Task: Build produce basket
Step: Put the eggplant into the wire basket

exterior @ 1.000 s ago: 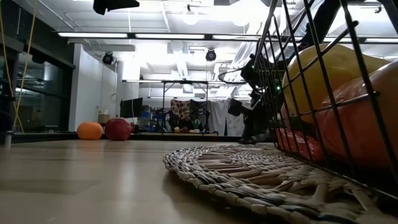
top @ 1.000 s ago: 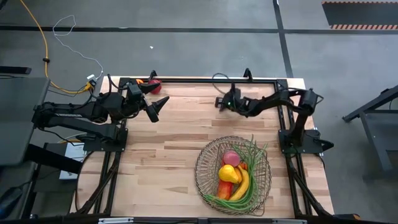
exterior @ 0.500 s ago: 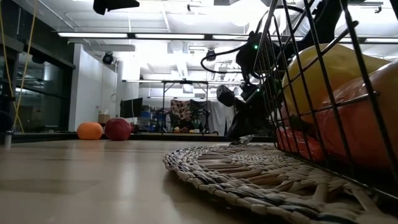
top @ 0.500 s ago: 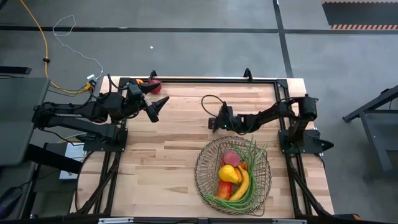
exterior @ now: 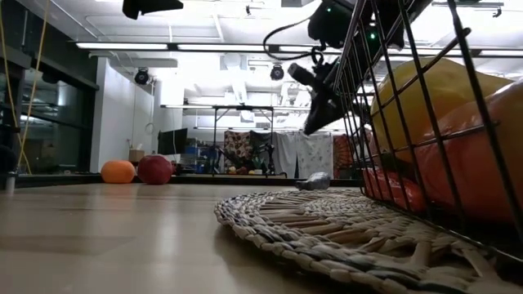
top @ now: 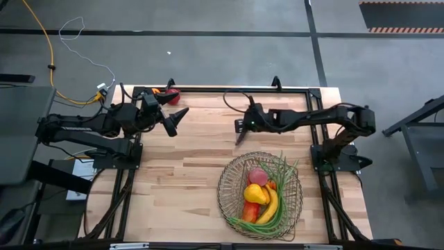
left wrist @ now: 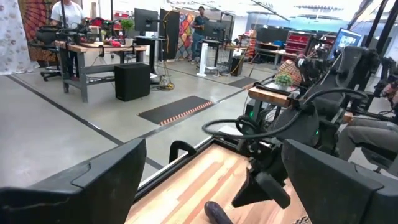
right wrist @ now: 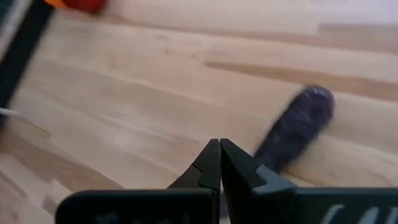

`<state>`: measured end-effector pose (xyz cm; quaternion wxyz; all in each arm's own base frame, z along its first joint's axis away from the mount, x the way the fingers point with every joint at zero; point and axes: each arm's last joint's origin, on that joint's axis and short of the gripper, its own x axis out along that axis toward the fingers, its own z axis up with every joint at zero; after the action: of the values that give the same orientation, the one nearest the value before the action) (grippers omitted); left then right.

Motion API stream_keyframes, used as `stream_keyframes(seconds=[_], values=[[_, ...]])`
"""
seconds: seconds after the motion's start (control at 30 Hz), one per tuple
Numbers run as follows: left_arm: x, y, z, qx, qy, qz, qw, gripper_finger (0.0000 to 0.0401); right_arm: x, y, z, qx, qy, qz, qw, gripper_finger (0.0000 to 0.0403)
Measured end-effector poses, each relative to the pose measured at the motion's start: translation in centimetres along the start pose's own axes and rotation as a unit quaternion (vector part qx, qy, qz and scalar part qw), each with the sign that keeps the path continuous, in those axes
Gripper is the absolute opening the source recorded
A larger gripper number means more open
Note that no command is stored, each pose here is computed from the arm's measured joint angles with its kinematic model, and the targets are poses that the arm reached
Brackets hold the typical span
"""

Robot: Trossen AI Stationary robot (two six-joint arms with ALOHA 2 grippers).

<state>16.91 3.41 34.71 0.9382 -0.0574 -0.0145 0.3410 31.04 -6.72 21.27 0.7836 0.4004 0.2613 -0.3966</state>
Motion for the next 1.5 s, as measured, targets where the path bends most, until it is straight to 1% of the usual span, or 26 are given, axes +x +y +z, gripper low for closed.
stream_keyframes(seconds=[0.07, 0.13, 0.23, 0.33, 0.53, 0.6, 0.67, 0.73, 0.83, 0.9, 0.97, 1.03, 1.13, 1.23, 1.37, 1.5], values=[[0.0, 0.0, 0.0, 0.010, 0.000, 0.000, 1.000, 0.0365, -0.3, -0.1, 0.3, 0.010, 0.019, -0.026, 0.999, 0.0001], [0.0, 0.0, 0.0, 0.025, 0.000, 0.001, 1.000, 0.0365, -0.3, 0.0, 0.8, 0.018, 0.038, -0.021, 0.999, 0.0007], [0.0, 0.0, 0.0, 0.035, 0.000, 0.002, 0.999, 0.0365, -0.1, -0.5, 1.3, 0.044, 0.064, -0.017, 0.997, 0.0039], [0.0, 0.0, 0.0, 0.035, 0.000, 0.001, 0.999, 0.0365, 0.1, -1.0, 1.8, 0.055, 0.070, -0.025, 0.996, 0.0096], [0.0, 0.0, 0.0, 0.032, 0.001, -0.004, 0.999, 0.0365, 0.7, -2.4, 2.5, 0.100, 0.068, -0.067, 0.990, 0.0241], [0.0, -0.1, 0.0, 0.022, 0.002, -0.014, 1.000, 0.0365, 1.4, -2.7, 2.5, 0.121, 0.072, -0.079, 0.987, 0.0279], [0.0, -0.2, 0.0, 0.000, 0.006, -0.043, 0.999, 0.0365, 2.3, -2.8, 2.2, 0.140, 0.079, -0.086, 0.983, 0.0307], [-0.1, -0.6, -0.1, -0.026, 0.016, -0.099, 0.995, 0.0365, 3.4, -2.9, 1.8, 0.156, 0.091, -0.091, 0.979, 0.0324], [-0.2, -1.0, -0.5, -0.047, 0.049, -0.181, 0.981, 0.0365, 4.9, -3.0, 1.2, 0.158, 0.105, -0.092, 0.978, 0.0333], [-0.3, -1.1, -0.8, -0.060, 0.076, -0.201, 0.975, 0.0365, 5.6, -3.1, 1.0, 0.169, 0.104, -0.096, 0.975, 0.0334], [-0.4, -1.0, -1.3, -0.064, 0.102, -0.198, 0.973, 0.0364, 6.0, -3.2, 0.8, 0.172, 0.098, -0.106, 0.975, 0.0334], [-0.4, -0.8, -2.1, -0.071, 0.112, -0.195, 0.972, 0.0357, 6.2, -3.4, 0.7, 0.174, 0.092, -0.114, 0.974, 0.0334], [-0.5, -0.6, -3.4, -0.099, 0.090, -0.200, 0.971, 0.0329, 6.5, -3.4, 0.6, 0.175, 0.093, -0.116, 0.973, 0.0334], [-0.7, -0.2, -5.1, -0.132, 0.060, -0.205, 0.968, 0.0283, 6.7, -3.5, 0.4, 0.187, 0.095, -0.123, 0.970, 0.0334], [-1.0, 0.3, -6.9, -0.148, 0.042, -0.195, 0.969, 0.0205, 6.7, -3.6, 0.5, 0.198, 0.077, -0.131, 0.968, 0.0334], [-1.1, 0.4, -7.8, -0.147, 0.055, -0.187, 0.970, 0.0109, 6.8, -3.7, 0.5, 0.201, 0.076, -0.133, 0.967, 0.0334]])
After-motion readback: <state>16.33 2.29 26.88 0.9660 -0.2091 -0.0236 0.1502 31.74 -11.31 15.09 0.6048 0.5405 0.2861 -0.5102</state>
